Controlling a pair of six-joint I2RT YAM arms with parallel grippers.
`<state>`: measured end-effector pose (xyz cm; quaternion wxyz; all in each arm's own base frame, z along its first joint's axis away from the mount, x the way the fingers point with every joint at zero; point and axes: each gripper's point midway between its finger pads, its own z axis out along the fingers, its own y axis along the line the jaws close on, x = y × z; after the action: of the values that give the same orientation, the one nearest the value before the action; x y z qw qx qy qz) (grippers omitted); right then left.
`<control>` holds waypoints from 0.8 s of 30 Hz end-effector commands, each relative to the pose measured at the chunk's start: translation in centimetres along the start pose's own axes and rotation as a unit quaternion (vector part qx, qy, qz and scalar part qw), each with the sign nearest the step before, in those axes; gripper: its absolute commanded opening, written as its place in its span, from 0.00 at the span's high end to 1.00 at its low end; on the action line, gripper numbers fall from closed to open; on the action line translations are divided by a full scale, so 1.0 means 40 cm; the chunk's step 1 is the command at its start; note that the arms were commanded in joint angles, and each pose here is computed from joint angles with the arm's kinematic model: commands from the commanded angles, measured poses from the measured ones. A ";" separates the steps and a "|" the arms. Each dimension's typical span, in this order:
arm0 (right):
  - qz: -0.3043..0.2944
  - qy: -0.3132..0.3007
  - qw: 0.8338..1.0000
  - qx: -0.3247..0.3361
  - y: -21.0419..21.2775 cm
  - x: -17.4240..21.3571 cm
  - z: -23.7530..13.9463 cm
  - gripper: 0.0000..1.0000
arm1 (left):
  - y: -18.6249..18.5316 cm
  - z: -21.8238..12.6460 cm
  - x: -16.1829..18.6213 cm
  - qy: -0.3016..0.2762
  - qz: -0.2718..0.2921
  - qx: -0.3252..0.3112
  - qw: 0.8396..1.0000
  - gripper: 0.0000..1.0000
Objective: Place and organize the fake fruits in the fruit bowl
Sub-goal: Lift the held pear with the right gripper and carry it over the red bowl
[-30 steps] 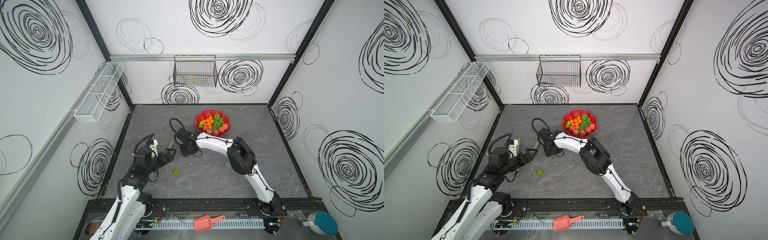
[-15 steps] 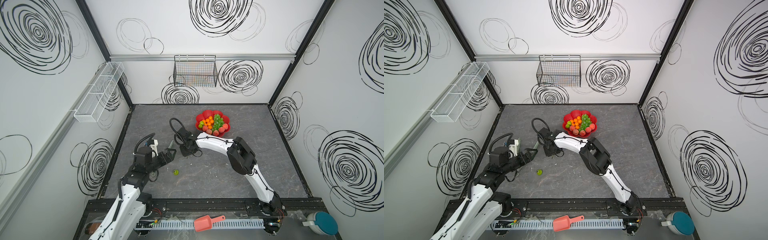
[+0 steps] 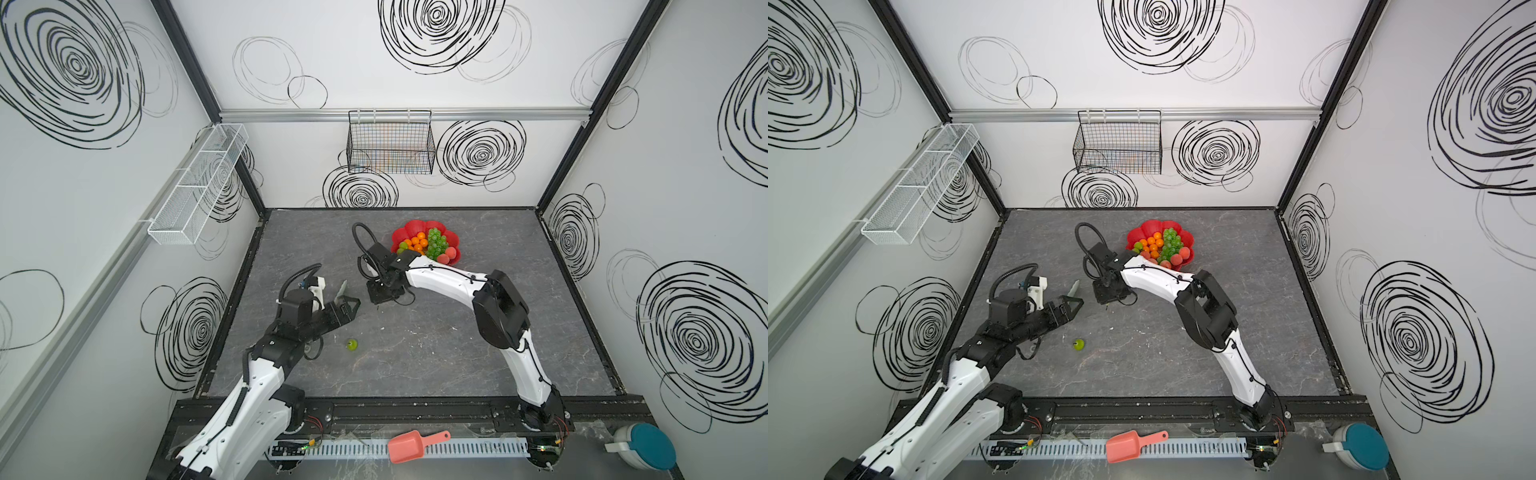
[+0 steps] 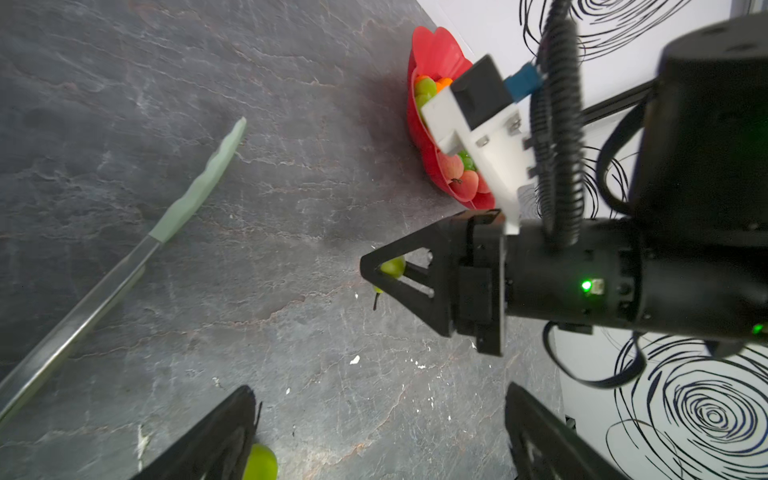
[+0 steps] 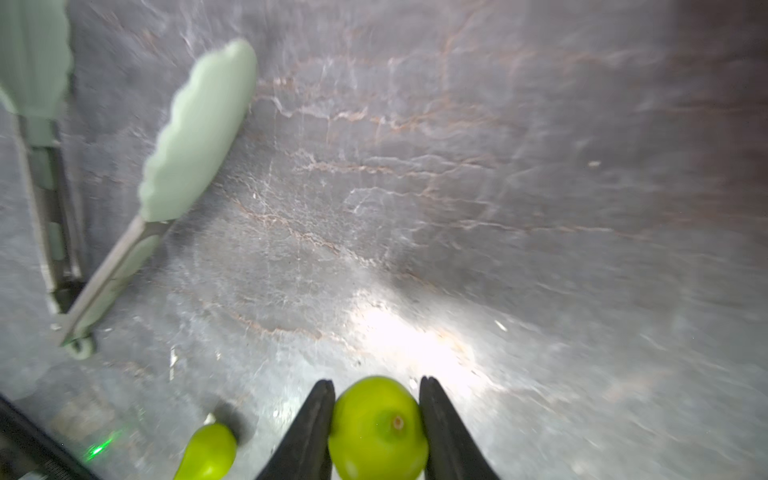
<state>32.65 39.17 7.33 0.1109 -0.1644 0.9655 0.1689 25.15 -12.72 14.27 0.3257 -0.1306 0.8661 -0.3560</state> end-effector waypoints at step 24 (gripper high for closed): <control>0.125 -0.139 0.982 -0.012 -0.378 -0.328 -0.216 0.67 | -0.251 0.185 -0.218 -0.055 0.082 0.055 0.994 0.04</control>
<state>47.30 26.31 14.47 0.2156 -0.0178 0.9536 0.2093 34.62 -19.08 18.71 0.3662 -0.0795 0.8567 -0.3545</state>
